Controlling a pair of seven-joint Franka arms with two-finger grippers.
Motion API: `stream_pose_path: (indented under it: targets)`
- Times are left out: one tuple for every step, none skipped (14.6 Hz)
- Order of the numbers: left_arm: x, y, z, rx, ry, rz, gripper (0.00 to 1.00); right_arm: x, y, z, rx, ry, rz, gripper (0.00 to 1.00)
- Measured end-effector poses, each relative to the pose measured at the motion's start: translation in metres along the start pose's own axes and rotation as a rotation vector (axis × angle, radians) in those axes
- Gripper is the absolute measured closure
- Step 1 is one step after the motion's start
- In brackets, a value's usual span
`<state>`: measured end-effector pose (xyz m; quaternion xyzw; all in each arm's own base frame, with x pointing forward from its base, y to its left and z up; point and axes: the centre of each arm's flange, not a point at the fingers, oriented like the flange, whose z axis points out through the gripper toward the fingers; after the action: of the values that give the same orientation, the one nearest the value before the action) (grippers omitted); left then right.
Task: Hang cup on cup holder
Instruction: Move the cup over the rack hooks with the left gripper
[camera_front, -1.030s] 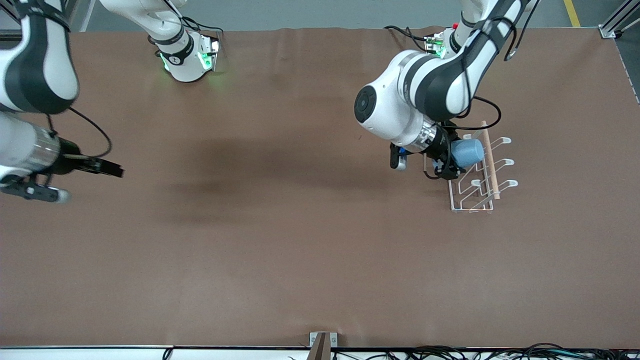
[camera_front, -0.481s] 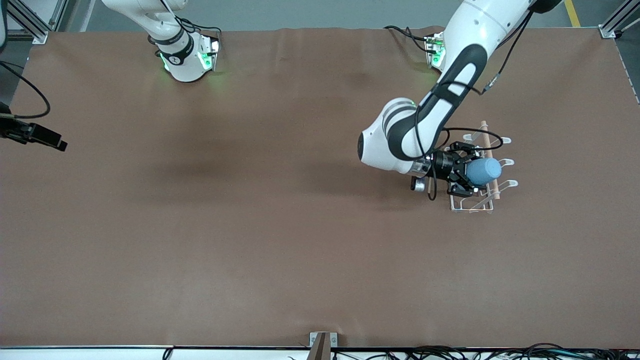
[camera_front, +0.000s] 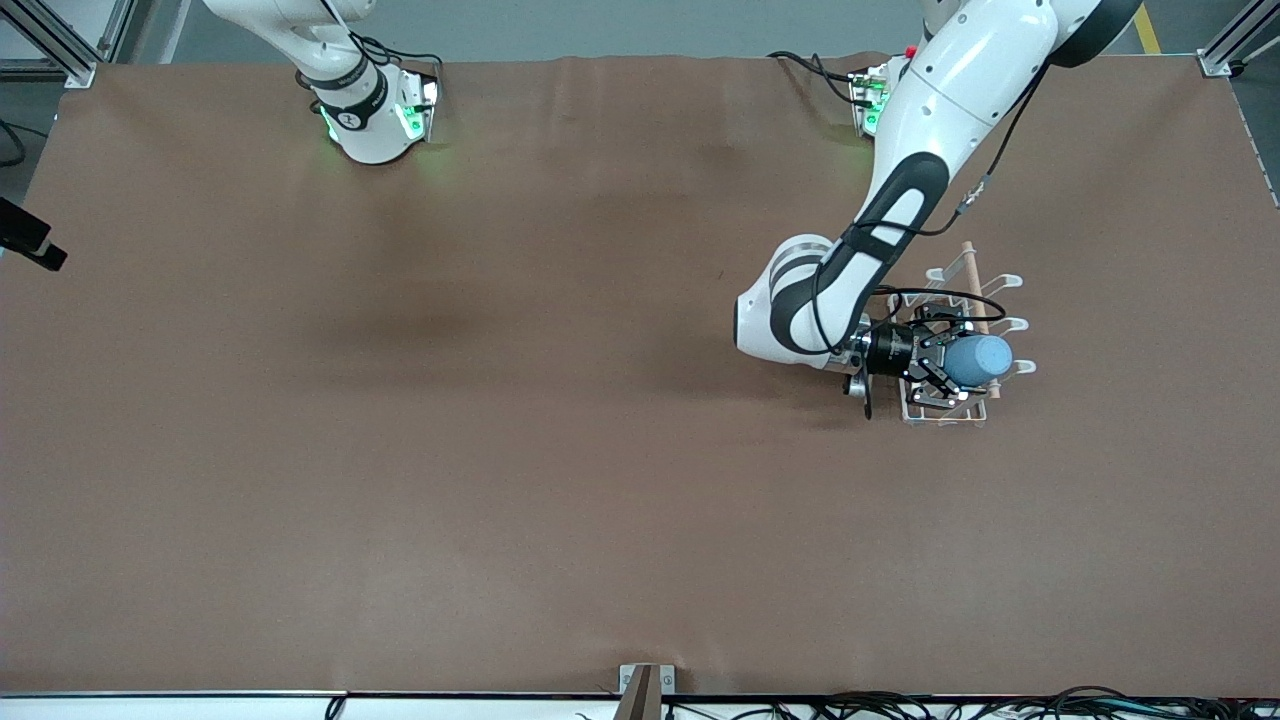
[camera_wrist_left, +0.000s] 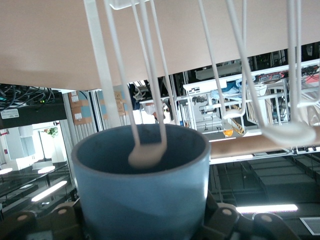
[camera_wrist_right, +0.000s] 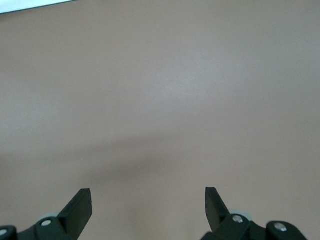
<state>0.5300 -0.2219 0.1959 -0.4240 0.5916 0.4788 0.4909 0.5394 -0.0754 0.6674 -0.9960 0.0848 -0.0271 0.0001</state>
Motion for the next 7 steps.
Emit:
stream_pose_path:
  targets:
    - [0.0049, 0.0010, 0.0005, -0.003, -0.008, -0.014, 0.21, -0.0001, -0.0023, 0.0000, 0.000, -0.001, -0.004, 0.00]
    - [0.0078, 0.0024, 0.0013, -0.010, -0.019, -0.034, 0.21, 0.0002, -0.0033, 0.0008, 0.000, -0.003, -0.005, 0.00]
    - [0.0091, 0.0035, 0.0018, -0.017, -0.028, -0.057, 0.21, 0.0007, -0.0035, 0.0018, 0.000, -0.005, -0.006, 0.00]
    - [0.0095, 0.0046, 0.0025, -0.026, -0.031, -0.077, 0.21, 0.0010, -0.0038, 0.0025, -0.001, -0.007, -0.006, 0.00]
    - [0.0092, 0.0052, 0.0027, -0.034, -0.030, -0.093, 0.21, 0.0011, -0.0045, 0.0029, -0.001, -0.008, -0.007, 0.00]
    - [0.0084, 0.0052, 0.0027, -0.042, -0.027, -0.105, 0.20, 0.0011, -0.0057, 0.0030, -0.001, -0.008, -0.010, 0.00]
    - [0.0071, 0.0049, 0.0024, -0.052, -0.020, -0.111, 0.19, 0.0010, -0.0070, 0.0030, 0.000, -0.008, -0.012, 0.00]
